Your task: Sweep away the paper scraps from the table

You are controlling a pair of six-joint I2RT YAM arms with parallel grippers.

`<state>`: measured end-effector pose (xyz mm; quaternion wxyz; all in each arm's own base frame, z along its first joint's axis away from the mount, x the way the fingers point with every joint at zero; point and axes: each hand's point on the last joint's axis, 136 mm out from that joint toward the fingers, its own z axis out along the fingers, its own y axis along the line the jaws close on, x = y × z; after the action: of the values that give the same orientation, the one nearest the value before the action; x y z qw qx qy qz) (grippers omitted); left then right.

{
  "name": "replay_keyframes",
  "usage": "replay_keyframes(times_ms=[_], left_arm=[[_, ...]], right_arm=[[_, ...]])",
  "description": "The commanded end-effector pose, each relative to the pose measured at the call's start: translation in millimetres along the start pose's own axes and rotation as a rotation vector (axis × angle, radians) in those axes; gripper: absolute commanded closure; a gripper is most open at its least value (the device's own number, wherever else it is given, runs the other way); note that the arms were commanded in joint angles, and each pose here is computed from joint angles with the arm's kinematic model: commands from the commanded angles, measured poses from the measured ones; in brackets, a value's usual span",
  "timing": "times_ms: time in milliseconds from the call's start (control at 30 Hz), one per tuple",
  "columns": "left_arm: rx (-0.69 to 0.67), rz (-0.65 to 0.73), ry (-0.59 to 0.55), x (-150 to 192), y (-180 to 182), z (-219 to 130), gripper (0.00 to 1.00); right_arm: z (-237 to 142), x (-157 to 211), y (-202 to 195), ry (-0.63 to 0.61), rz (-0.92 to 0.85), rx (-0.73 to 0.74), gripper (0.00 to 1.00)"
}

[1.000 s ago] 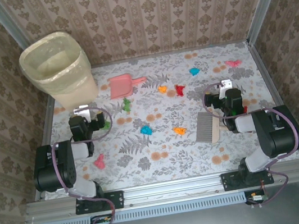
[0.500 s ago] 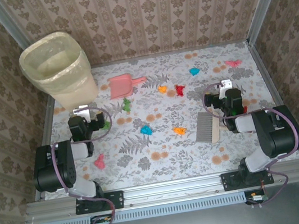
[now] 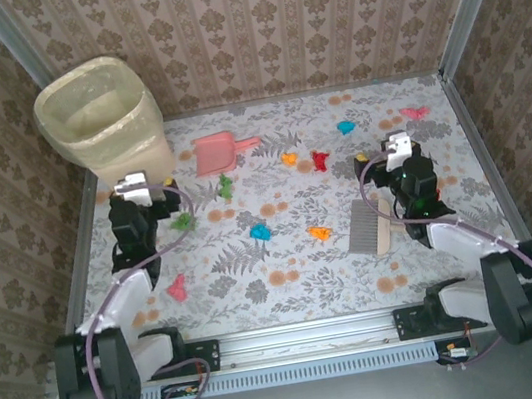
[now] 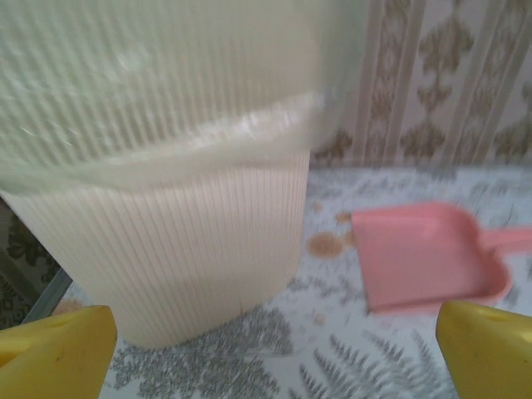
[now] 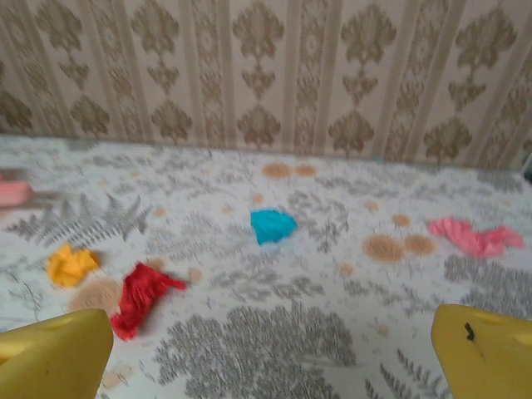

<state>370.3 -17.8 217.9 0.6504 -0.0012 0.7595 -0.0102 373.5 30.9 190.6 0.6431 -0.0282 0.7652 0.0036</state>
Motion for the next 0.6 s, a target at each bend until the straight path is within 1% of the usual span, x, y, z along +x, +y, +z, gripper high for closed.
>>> replay_keyframes(times_ms=[0,67,100,133,200,233,300,367,467,567], left_arm=[[-0.070,-0.294,0.006,-17.9,12.2,-18.9,0.00],[-0.019,-0.395,-0.024,-23.6,5.1,-28.6,0.00],[-0.011,-0.467,-0.043,-24.2,5.3,-33.2,0.00],[0.001,-0.508,-0.056,-22.6,4.4,-36.3,0.00],[0.033,-0.552,-0.087,-22.6,2.4,-42.0,0.00],[0.025,-0.573,-0.088,-20.8,4.0,-43.2,0.00],[0.011,-0.625,-0.083,-16.3,6.7,-43.9,0.00],[0.044,-0.635,-0.080,-17.5,1.2,-42.8,0.00],[0.043,-0.676,-0.025,-11.7,-3.1,-38.3,0.00],[0.045,-0.705,0.044,-4.2,-16.0,-34.2,0.00]], right_arm=[[-10.0,-19.4,2.1,-0.038,0.056,-0.011,0.00],[-15.8,-29.2,-1.4,-0.064,0.129,0.002,0.00],[-18.4,-33.7,-3.4,-0.079,0.175,0.009,0.00],[-20.2,-36.8,-5.7,-0.089,0.219,0.017,0.00],[-22.5,-42.4,-7.1,-0.099,0.302,0.016,0.00],[-22.5,-43.4,-9.8,-0.095,0.357,0.029,0.00],[-21.5,-42.3,-16.7,-0.075,0.469,0.072,0.00],[-22.8,-33.2,-27.0,-0.037,0.582,0.141,0.00],[-21.5,-33.6,-26.6,-0.031,0.593,0.134,0.00],[-13.6,-32.3,-18.7,0.022,0.582,0.103,0.00]])
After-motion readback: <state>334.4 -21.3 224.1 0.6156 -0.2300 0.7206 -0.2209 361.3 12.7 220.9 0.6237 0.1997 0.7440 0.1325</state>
